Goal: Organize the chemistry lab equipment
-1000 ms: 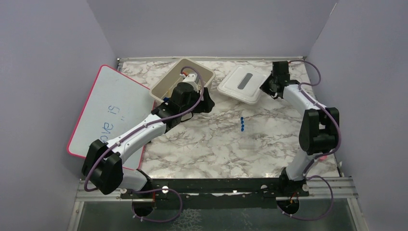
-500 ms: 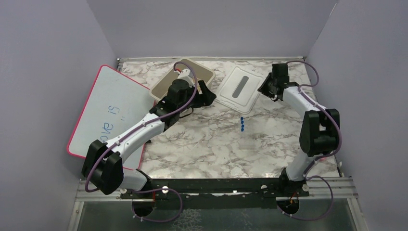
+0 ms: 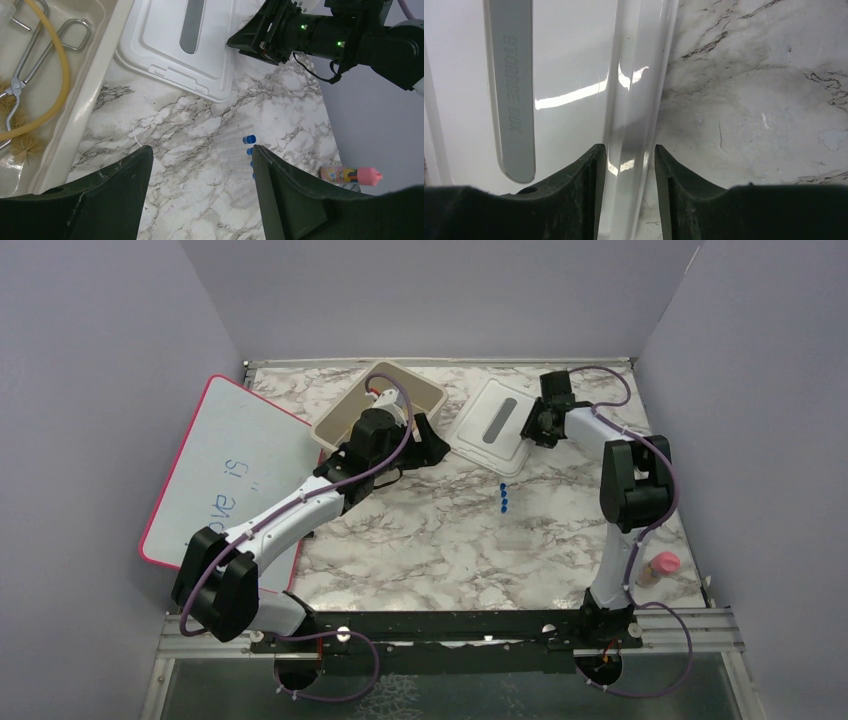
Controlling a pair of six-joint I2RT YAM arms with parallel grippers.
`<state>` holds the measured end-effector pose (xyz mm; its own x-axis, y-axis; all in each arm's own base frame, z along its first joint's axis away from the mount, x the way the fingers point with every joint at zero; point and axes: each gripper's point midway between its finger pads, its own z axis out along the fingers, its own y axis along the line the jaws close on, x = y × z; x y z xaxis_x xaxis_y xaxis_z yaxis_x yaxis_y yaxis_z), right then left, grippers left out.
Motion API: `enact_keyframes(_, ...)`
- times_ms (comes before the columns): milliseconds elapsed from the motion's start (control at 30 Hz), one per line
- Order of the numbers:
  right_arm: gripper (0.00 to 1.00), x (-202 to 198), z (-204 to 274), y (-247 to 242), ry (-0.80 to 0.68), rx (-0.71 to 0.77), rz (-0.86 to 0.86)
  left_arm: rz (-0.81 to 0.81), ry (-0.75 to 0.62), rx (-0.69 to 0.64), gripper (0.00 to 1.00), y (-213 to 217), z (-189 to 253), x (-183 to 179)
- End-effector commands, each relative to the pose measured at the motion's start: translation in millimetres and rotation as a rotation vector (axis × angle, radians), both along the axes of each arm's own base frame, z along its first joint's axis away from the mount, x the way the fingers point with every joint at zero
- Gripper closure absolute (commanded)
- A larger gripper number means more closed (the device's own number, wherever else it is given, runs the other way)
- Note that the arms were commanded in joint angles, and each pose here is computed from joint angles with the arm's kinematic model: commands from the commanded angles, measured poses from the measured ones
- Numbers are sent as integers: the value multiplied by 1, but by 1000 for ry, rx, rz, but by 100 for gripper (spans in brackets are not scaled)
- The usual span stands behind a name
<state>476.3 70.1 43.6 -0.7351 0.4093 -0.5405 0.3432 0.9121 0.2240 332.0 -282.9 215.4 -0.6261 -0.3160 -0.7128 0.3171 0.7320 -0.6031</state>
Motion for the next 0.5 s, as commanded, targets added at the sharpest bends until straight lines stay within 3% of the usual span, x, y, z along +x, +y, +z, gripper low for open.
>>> enact_keyframes(0, 55, -1, -7, -5, 47, -63, -9, -31, -11, -9, 25, -4, -1, -1)
enact_keyframes(167, 61, -8, -17, -14, 91, -111, -56, -31, -6, 1, 25, -3, -4, -2)
enact_keyframes(467, 56, -12, -39, -11, 157, -94, -71, -31, -4, 5, 25, -3, -6, -2)
